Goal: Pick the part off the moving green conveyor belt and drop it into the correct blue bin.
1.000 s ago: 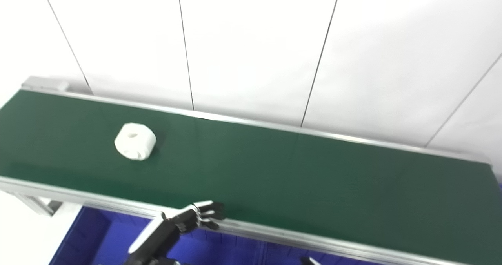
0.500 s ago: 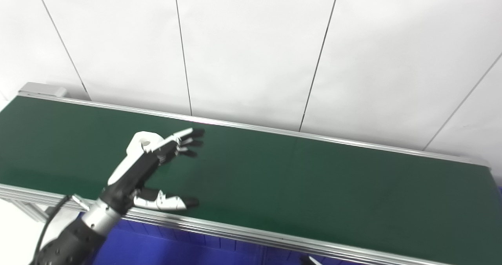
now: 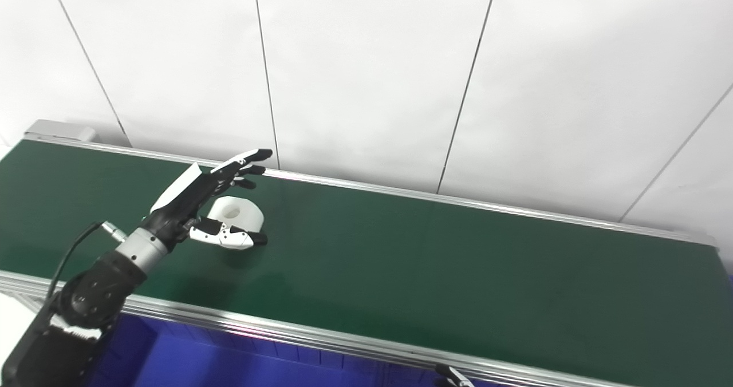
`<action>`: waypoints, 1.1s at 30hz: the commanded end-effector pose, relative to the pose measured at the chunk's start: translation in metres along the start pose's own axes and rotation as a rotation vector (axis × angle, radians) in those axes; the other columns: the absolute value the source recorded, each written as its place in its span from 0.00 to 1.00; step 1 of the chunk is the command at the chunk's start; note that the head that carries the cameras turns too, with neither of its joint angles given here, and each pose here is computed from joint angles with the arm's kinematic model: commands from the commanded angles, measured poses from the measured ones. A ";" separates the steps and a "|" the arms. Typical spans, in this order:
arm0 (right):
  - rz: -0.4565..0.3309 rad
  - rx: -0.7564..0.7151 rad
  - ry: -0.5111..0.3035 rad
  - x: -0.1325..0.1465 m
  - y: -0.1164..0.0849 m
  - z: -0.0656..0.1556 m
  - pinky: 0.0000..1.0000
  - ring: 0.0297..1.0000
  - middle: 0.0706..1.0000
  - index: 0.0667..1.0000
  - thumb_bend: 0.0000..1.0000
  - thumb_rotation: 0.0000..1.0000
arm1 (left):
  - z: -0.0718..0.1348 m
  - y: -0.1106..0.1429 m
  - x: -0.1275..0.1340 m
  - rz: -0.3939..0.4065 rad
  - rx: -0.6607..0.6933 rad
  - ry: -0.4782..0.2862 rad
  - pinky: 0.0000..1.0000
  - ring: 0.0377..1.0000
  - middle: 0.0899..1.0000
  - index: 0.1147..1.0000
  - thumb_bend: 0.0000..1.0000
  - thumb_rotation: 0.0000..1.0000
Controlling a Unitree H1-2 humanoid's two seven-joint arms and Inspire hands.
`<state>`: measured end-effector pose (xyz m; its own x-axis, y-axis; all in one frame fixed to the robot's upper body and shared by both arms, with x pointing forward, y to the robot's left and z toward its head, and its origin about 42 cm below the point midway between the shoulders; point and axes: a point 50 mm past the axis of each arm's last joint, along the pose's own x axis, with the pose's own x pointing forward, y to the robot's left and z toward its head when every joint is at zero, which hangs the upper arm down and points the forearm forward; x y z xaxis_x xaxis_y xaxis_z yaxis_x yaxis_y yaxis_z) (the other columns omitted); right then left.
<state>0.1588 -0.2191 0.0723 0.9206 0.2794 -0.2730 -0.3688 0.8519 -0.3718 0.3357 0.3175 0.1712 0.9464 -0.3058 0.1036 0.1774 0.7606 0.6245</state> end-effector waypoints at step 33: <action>-0.015 0.032 -0.085 -0.001 -0.002 0.012 0.78 0.78 0.82 0.87 0.80 0.03 | -0.019 -0.057 0.046 -0.002 0.206 0.023 0.42 0.46 0.41 0.47 0.51 0.00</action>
<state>0.1583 -0.2181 0.0724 0.9198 0.2853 -0.2692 -0.3680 0.8654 -0.3400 0.3673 0.2684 0.1080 0.9525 -0.3043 -0.0138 0.2020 0.5970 0.7764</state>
